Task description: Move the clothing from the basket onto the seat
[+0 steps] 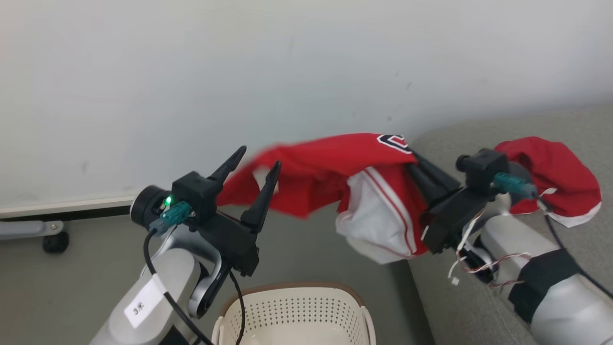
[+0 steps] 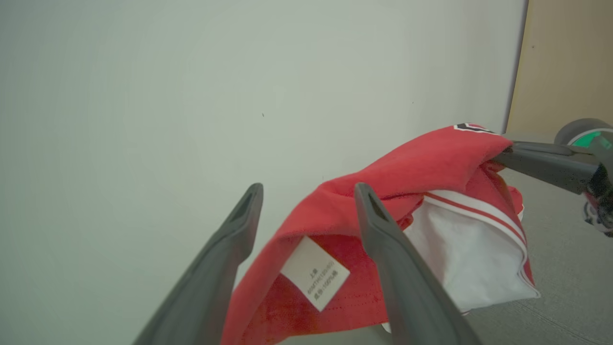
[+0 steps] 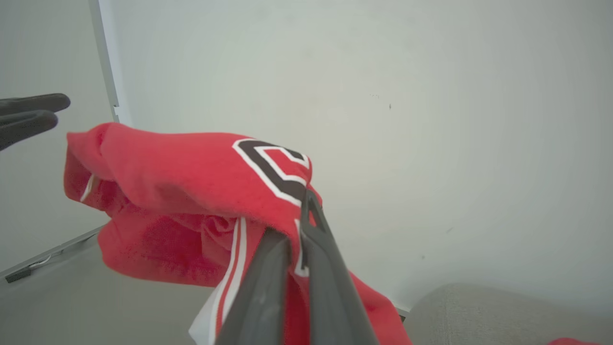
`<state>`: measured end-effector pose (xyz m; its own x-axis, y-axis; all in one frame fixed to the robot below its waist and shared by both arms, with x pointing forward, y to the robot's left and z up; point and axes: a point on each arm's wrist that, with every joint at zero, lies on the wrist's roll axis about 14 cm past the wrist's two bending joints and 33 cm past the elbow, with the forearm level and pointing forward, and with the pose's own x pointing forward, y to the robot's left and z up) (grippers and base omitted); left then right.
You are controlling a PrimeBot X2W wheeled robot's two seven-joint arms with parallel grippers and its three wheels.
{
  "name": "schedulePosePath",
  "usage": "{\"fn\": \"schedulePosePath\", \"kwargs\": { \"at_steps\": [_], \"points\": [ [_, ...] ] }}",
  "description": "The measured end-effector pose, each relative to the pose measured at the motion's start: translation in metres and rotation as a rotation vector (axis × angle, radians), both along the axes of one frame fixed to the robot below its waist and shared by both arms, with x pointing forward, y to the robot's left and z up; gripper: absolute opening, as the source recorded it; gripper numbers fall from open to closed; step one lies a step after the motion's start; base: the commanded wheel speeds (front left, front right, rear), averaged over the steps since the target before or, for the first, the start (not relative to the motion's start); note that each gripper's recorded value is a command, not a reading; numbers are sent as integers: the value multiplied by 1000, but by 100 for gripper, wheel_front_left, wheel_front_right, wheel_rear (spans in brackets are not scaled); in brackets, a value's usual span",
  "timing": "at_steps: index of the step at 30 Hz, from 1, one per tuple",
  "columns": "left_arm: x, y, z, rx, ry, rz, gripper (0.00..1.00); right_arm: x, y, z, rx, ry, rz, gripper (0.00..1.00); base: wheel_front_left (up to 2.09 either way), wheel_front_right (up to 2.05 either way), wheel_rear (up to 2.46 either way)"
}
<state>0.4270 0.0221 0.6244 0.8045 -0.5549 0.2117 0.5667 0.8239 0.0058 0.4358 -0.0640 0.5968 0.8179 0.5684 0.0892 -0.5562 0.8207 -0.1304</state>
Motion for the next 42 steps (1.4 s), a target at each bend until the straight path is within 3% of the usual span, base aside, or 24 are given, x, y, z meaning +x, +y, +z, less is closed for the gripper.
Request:
{"fn": "schedulePosePath", "kwargs": {
  "at_steps": [10,23,24,29,36,42],
  "points": [
    [-13,-30,-27,-23,58,-78,100,-3,-80,33,22,-86,-172,0,0,0,0],
    [-54,-100,-43,-44,97,-284,100,-42,-150,29,12,-110,-346,0,0,0,0],
    [-72,-131,-47,-63,117,-372,100,-59,-168,33,21,-127,-395,0,0,0,0],
    [-81,-152,-48,-70,123,-438,100,-68,-187,32,17,-125,-447,0,0,0,0],
    [-83,-164,-55,-75,139,-486,100,-50,-211,45,-21,-124,-505,0,0,0,0],
    [-70,-159,-67,-69,161,-486,100,-15,-238,85,-48,-177,-571,0,0,0,0]
  ]
}}
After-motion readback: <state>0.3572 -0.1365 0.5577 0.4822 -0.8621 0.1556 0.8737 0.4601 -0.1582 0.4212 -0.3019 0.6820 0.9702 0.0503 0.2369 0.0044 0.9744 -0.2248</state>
